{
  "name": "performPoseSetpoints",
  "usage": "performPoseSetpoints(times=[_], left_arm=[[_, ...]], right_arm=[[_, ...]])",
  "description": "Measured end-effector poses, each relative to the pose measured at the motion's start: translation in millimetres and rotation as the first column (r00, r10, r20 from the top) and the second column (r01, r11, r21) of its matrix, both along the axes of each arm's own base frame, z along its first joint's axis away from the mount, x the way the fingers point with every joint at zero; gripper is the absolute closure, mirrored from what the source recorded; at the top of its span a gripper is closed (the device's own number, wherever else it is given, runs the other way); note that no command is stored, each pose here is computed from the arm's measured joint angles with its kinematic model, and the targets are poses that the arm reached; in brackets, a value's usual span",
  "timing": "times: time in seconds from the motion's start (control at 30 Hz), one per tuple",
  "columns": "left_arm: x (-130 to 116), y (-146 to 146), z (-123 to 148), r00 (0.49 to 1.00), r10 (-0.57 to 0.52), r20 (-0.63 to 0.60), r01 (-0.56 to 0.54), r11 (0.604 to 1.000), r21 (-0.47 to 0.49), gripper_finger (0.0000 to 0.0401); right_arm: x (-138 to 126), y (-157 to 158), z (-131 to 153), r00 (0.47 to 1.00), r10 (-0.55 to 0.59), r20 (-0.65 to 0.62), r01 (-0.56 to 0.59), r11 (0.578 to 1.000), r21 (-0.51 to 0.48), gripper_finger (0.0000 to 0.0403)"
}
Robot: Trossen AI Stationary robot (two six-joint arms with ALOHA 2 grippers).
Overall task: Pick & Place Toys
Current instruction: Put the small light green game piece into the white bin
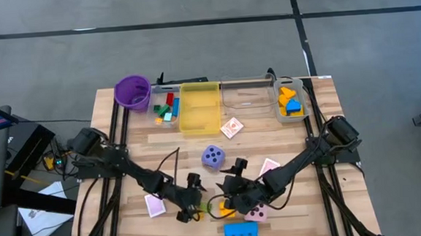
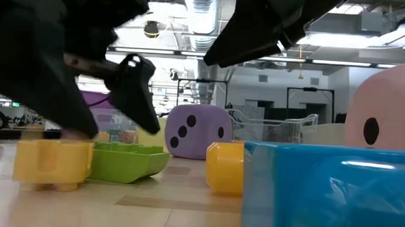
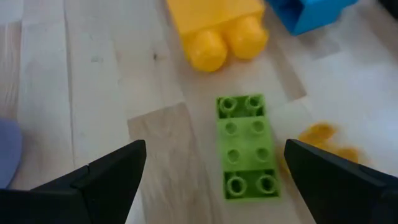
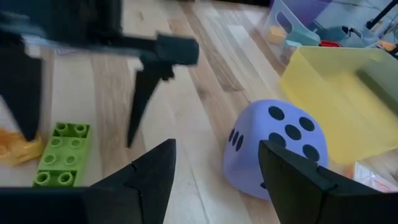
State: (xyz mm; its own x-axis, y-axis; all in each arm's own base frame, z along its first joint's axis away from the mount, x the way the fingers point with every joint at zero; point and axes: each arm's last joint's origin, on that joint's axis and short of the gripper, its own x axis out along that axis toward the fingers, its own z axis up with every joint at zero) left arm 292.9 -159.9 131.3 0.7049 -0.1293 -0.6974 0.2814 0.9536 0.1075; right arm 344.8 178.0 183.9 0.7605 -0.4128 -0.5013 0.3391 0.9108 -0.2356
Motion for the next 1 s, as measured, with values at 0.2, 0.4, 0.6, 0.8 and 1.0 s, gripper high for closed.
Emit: performPoseSetpoints(times=[0.2,0.4,0.6,0.8,1.0], left_arm=[[3.4,0.4,-15.5,1.0,0.012,-0.024,-0.012,1.0,0.014,0.0028],[3.6,0.2,-16.9,1.0,0.011,-0.027,-0.011,1.0,0.015,0.0038],[3.8,0.1,-16.8,1.0,0.011,-0.025,-0.011,1.0,0.013,0.0079],[3.8,-1.3,-16.5,0.999,0.012,-0.039,-0.014,0.999,-0.047,0.0162],[3.8,-1.6,-16.4,0.999,0.007,-0.042,-0.009,0.998,-0.054,0.0272]], right_arm=[[-1.9,3.9,0.1,1.0,-0.014,0.021,0.013,0.999,0.039,0.0181],[-3.9,8.2,0.4,1.0,-0.005,0.028,0.004,0.999,0.047,0.0181],[-4.9,10.9,0.8,0.999,-0.001,0.036,-0.001,0.999,0.054,0.0181],[-3.9,11.6,1.9,0.999,-0.002,0.052,-0.002,0.998,0.063,0.0181],[-3.1,12.0,2.8,0.998,-0.001,0.063,-0.003,0.998,0.067,0.0181]])
